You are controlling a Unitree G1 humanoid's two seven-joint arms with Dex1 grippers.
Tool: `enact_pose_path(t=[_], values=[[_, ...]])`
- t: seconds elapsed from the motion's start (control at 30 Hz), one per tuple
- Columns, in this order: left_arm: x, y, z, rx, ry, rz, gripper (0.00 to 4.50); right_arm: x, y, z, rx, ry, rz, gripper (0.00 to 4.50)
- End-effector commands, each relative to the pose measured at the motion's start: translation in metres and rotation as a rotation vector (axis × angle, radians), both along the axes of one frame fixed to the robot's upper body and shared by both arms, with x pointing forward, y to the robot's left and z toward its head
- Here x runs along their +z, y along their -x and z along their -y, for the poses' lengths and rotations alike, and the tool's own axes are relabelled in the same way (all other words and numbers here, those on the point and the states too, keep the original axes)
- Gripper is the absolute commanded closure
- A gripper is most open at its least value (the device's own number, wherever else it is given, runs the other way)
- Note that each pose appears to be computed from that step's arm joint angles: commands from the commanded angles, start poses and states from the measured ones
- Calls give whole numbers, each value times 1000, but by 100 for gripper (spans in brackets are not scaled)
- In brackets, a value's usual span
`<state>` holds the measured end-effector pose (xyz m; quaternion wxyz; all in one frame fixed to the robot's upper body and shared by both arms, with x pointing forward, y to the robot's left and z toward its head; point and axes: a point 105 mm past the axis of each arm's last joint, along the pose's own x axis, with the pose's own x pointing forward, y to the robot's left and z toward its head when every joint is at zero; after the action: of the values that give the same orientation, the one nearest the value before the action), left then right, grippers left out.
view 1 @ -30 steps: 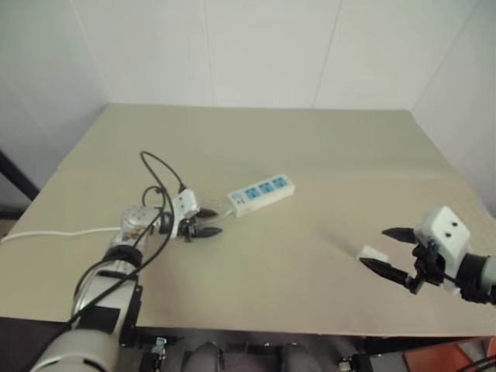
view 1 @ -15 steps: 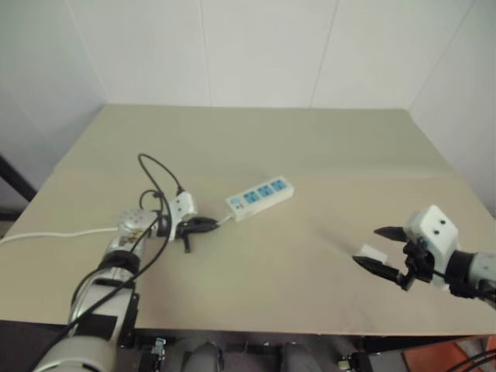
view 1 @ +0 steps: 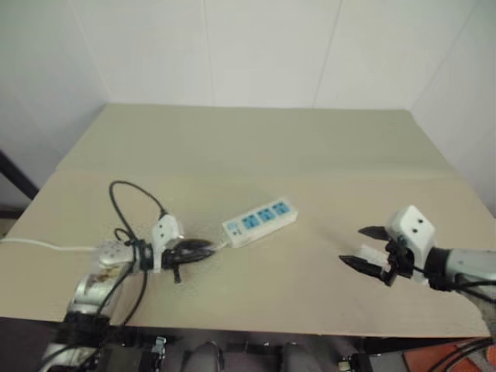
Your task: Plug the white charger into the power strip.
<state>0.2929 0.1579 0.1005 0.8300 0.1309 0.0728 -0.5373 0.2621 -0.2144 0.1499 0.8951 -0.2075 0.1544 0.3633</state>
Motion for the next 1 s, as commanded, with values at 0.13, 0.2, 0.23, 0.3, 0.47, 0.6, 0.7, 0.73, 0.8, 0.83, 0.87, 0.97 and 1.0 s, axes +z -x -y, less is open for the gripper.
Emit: enact_pose_path(t=[0.13, 0.2, 0.23, 0.3, 0.47, 0.6, 0.7, 0.73, 0.8, 0.83, 0.87, 0.97, 1.0], values=[[29, -1, -7, 11, 83, 147, 133, 10, -6, 1, 5, 4, 63, 0], [38, -6, -5, 15, 124, 219, 69, 9, -6, 0, 14, -5, 61, 0], [42, -7, -4, 7, 153, 237, 41, 8, -5, -2, 26, -10, 60, 0], [44, -11, 0, -20, 178, 255, 1, 8, -3, -5, 46, -12, 65, 0], [33, -27, 12, -26, 210, 219, 1, 10, -5, -5, 21, -17, 82, 0], [23, -31, 20, -44, 208, 218, 1, 11, -2, -3, 7, -18, 85, 0], [17, -33, 28, -59, 221, 214, 1, 11, -1, -3, -4, -5, 88, 0], [15, -35, 29, -46, 222, 222, 1, 11, -1, -3, -7, -4, 91, 0], [9, -40, 33, -24, 204, 240, 1, 15, -1, -4, -11, -14, 107, 0], [6, -39, 35, -39, 189, 233, 1, 17, -1, -5, -14, -17, 113, 0], [3, -41, 38, -28, 174, 242, 1, 19, 0, -4, -19, -16, 119, 0], [-4, -44, 45, -1, 165, 244, 1, 20, 1, -2, -36, -12, 125, 0], [-6, -44, 46, 3, 160, 241, 1, 20, 1, -1, -41, -12, 125, 0]])
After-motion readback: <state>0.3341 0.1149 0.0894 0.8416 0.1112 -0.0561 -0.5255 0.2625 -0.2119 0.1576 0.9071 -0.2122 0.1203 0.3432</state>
